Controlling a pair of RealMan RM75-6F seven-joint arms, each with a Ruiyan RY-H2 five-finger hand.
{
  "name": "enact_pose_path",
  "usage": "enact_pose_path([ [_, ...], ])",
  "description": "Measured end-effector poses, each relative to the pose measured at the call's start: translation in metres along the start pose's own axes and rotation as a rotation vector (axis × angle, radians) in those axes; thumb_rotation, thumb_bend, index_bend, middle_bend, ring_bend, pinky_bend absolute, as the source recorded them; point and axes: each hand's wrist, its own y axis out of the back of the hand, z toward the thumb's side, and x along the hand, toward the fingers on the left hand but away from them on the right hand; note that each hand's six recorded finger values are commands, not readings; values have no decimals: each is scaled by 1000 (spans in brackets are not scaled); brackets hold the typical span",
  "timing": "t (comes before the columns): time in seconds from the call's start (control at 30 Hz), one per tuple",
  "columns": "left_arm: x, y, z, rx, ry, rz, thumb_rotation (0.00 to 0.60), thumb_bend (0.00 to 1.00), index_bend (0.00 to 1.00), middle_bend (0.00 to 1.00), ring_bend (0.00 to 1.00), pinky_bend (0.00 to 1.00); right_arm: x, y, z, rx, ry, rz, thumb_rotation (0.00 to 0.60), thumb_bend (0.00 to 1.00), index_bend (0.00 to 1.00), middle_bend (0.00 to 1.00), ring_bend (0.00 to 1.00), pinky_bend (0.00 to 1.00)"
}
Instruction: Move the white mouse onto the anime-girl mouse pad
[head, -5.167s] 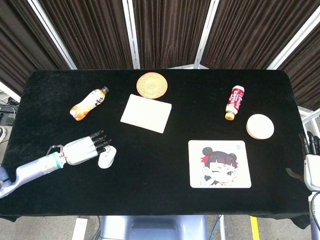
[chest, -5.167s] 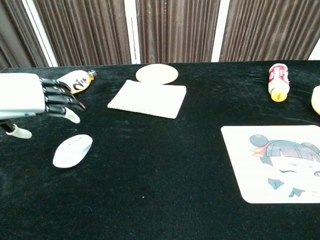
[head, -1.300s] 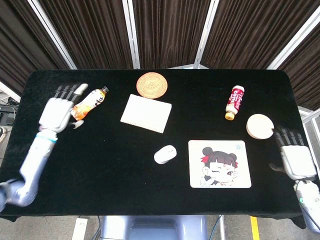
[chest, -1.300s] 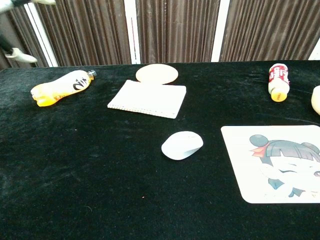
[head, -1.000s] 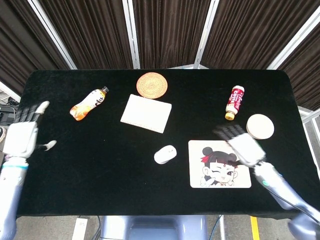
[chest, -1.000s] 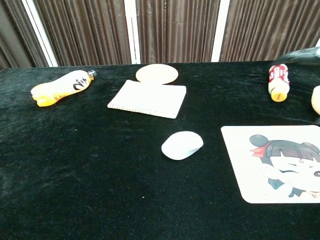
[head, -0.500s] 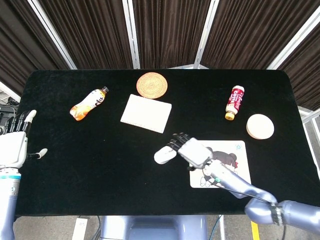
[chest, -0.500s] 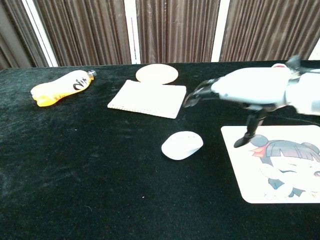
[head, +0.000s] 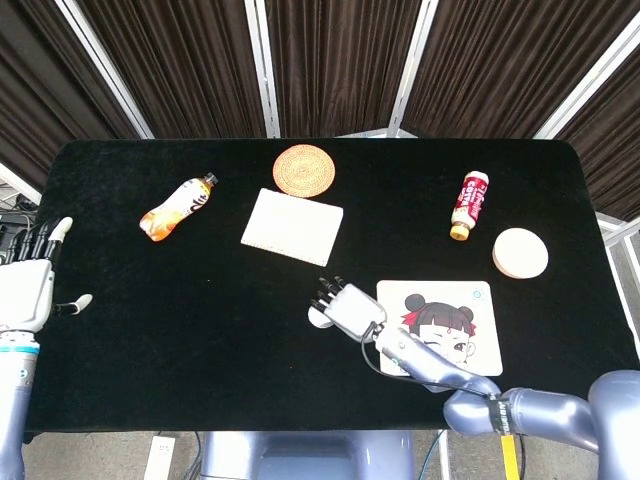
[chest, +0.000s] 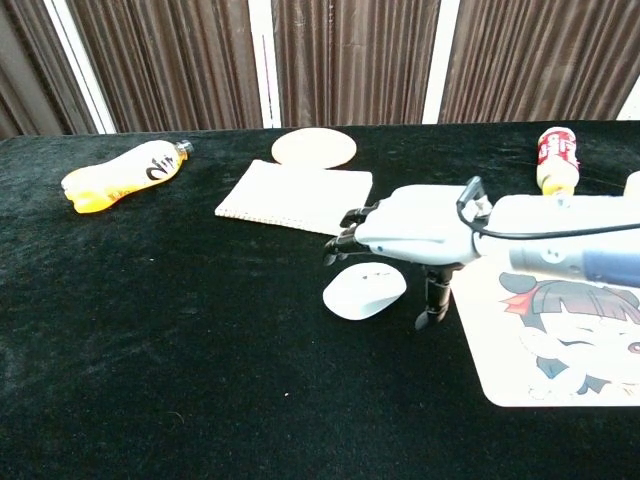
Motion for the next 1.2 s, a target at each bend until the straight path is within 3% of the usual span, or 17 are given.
enact_pose_path([
  [0.2, 1, -2, -2, 1, -1, -9, 600, 0, 0, 0, 0, 0, -9, -4, 3, 14, -18, 5, 600, 0, 141, 190, 28, 204],
  [0.4, 2, -4, -6, -8, 1, -22, 600, 0, 0, 0, 0, 0, -22, -13, 7, 33, -38, 25, 600, 44, 196, 274, 106, 308],
  [0.57, 4, -3, -10, -15, 7, -23, 600, 0, 0, 0, 0, 0, -26, -17, 10, 37, -34, 26, 600, 209, 347, 428, 254, 448],
  [0.7, 4, -3, -11, -17, 9, -24, 600, 0, 0, 0, 0, 0, -27, -15, 14, 35, -15, 9, 600, 350, 423, 495, 319, 506],
  [0.93, 7, -5, -14, -18, 16, -36, 600, 0, 0, 0, 0, 0, -18, 5, 21, 86, 72, -72, 600, 456, 429, 498, 326, 508],
  [1.2, 8, -9, -14, 1, 20, -38, 600, 0, 0, 0, 0, 0, 19, 29, -1, 245, 213, -130, 600, 599, 432, 503, 331, 508],
])
